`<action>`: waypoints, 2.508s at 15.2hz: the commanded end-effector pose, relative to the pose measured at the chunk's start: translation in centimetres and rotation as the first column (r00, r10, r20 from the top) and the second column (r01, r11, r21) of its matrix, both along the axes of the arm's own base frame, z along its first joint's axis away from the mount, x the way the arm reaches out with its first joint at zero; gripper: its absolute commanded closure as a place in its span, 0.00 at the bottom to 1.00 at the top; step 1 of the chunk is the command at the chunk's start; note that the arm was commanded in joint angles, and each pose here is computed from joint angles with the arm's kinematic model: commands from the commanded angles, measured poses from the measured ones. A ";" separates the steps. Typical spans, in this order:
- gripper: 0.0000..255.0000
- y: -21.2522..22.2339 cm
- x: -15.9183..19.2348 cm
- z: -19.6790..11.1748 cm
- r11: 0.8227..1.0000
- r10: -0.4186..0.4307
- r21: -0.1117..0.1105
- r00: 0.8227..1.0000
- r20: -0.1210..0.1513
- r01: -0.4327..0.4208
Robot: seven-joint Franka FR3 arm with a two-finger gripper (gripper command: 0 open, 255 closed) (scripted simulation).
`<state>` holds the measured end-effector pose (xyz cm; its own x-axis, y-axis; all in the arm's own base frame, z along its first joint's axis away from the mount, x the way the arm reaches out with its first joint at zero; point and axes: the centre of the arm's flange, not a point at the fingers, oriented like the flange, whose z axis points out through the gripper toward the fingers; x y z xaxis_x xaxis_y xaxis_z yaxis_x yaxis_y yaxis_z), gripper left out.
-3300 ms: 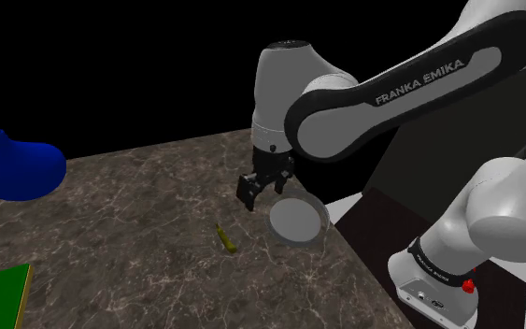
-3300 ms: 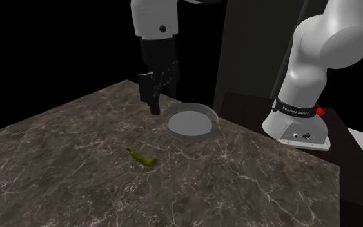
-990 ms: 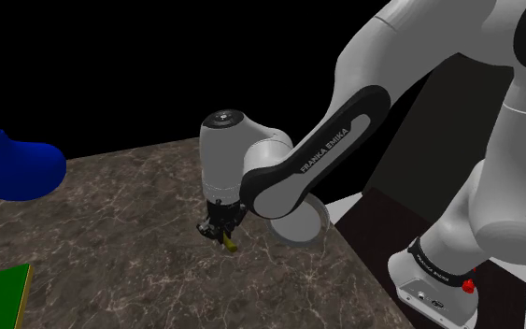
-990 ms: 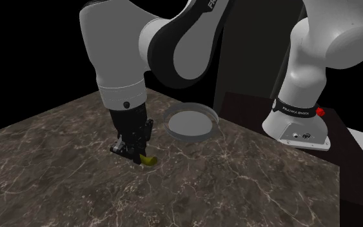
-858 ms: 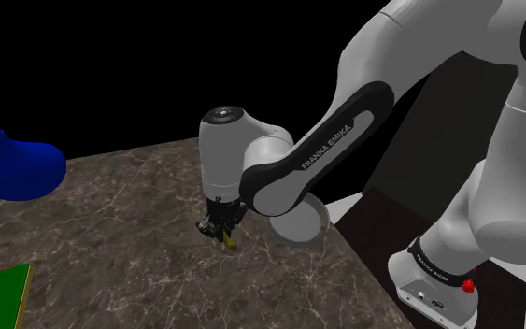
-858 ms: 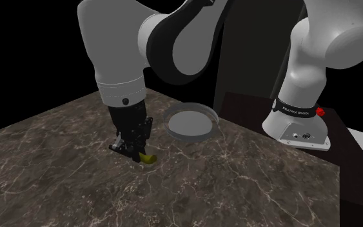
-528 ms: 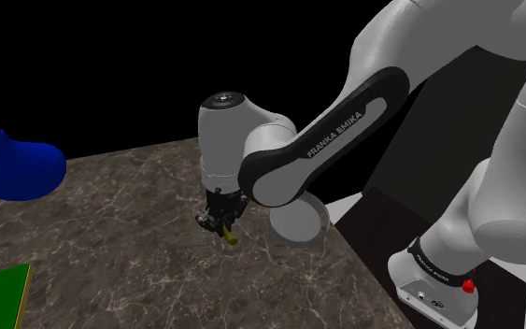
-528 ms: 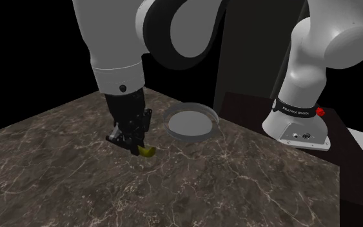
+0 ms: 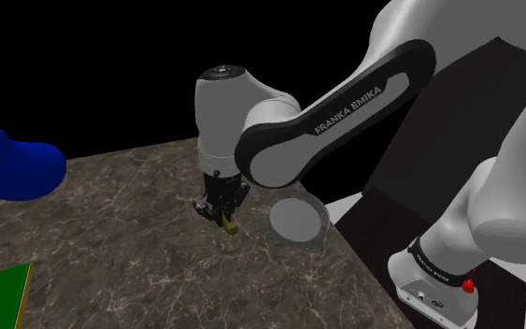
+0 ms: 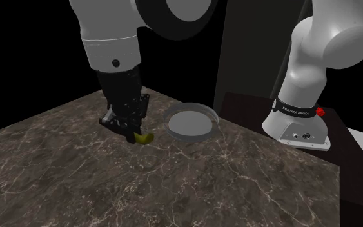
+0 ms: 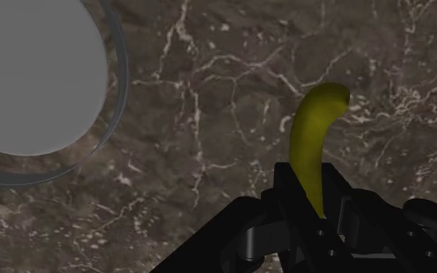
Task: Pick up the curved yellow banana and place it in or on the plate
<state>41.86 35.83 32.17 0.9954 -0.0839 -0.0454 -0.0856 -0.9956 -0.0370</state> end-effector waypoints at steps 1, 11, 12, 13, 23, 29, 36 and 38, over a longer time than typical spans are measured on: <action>1.00 0.0 -0.1 1.0 1.000 0.000 0.000 1.000 0.000 0.000; 1.00 -9.9 -3.9 1.8 1.000 0.000 0.000 1.000 0.000 0.000; 1.00 -11.2 -4.3 1.8 1.000 0.000 0.000 1.000 0.000 0.000; 1.00 -12.4 -4.8 1.7 1.000 0.000 0.000 1.000 0.000 0.000; 1.00 -20.6 -7.9 0.0 1.000 0.000 0.000 1.000 0.000 0.000; 1.00 -20.6 -7.9 -3.2 1.000 0.000 0.000 1.000 0.000 0.000; 1.00 -20.6 -7.9 -5.0 1.000 0.000 0.000 1.000 0.000 0.000; 1.00 -20.6 -7.9 -5.0 1.000 0.000 0.000 1.000 0.000 0.000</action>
